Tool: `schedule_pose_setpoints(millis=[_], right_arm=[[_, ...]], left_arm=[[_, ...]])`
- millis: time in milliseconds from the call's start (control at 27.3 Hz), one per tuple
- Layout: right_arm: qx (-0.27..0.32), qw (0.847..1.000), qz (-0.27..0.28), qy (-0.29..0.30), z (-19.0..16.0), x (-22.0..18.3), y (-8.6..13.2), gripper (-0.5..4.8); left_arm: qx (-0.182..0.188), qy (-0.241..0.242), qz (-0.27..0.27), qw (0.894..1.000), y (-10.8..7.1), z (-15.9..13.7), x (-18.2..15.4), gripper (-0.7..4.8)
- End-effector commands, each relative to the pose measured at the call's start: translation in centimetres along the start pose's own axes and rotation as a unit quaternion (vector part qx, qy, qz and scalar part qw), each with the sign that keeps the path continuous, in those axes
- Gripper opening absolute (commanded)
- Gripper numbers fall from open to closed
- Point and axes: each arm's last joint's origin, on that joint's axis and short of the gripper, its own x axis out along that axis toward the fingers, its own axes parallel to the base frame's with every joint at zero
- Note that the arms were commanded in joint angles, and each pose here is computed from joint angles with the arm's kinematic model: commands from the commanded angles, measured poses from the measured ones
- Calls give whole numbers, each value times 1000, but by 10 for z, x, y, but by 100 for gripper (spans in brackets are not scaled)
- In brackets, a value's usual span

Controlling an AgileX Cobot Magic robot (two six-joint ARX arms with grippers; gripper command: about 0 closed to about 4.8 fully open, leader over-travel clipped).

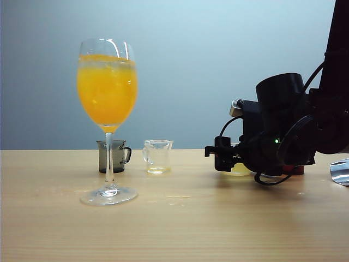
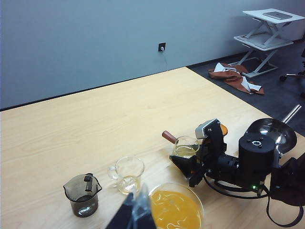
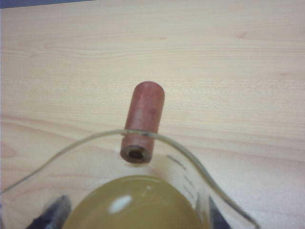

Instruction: Pick up the third measuring cup from the left, pour the pineapple juice inside into the goblet, and finally put the measuring cup back in its original place.

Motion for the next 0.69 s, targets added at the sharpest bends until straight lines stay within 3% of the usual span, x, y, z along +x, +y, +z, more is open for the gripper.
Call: schedule_pose_setpoints(millis=[37,219,512,695], right_arm=[[1,1000,4,-7,5,-1,1,106],[2,999,11,-41,29,-7,4,103],[-4,992,96,-79,66,-21,13,103],[-11,991,117,-71,92,-37,16,103]], left_arm=[[4,-10,-3,1000,-1,3,-2,-5],[4,-10,-3,1000,-1,3,-2,-5],[5,-10,-3,1000,-1,3,-2,-5],[5,-11,-3,1000,-1,3,-2,-5]])
